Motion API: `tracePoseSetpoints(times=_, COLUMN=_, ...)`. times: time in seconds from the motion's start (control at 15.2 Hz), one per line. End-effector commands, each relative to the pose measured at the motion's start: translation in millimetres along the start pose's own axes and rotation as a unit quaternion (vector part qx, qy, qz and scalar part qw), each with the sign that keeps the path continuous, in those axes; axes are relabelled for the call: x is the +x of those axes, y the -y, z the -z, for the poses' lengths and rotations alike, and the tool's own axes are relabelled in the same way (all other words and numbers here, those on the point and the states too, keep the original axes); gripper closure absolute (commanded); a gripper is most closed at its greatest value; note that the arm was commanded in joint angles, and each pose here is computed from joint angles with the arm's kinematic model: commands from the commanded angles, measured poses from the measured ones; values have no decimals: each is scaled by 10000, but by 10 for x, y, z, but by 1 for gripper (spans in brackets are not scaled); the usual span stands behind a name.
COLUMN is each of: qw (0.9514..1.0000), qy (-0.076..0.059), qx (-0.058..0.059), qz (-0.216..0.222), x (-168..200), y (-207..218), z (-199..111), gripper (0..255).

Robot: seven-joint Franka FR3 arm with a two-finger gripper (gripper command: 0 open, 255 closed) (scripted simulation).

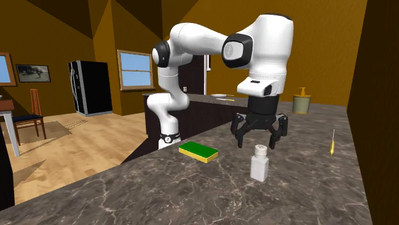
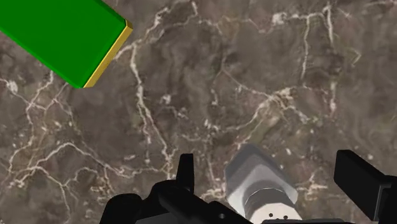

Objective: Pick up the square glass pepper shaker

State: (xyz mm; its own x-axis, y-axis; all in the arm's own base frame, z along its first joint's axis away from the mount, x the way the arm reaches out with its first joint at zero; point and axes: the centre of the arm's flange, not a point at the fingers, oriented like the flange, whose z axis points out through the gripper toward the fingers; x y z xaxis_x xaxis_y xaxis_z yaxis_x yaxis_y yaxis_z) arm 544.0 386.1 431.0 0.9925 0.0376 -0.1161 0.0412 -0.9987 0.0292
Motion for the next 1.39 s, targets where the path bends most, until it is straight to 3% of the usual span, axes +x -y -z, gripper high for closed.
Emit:
tracePoseSetpoints(times=0.0, qw=10000, qy=-7, qx=-1, qz=3, x=35, y=30, z=-94, gripper=0)
tracePoseSetpoints(times=0.4, qw=10000, qy=-7, qx=-1, qz=3, x=63, y=37, z=-334, gripper=0)
tracePoseSetpoints(times=0.46, qw=10000, qy=-7, qx=-1, qz=3, x=68, y=40, z=-327, gripper=255)
tracePoseSetpoints(times=1.06, qw=10000, qy=-7, qx=-1, qz=3, x=63, y=37, z=-334, gripper=255)
tracePoseSetpoints(times=1.32, qw=10000, qy=-7, qx=-1, qz=3, x=38, y=31, z=-124, gripper=255)
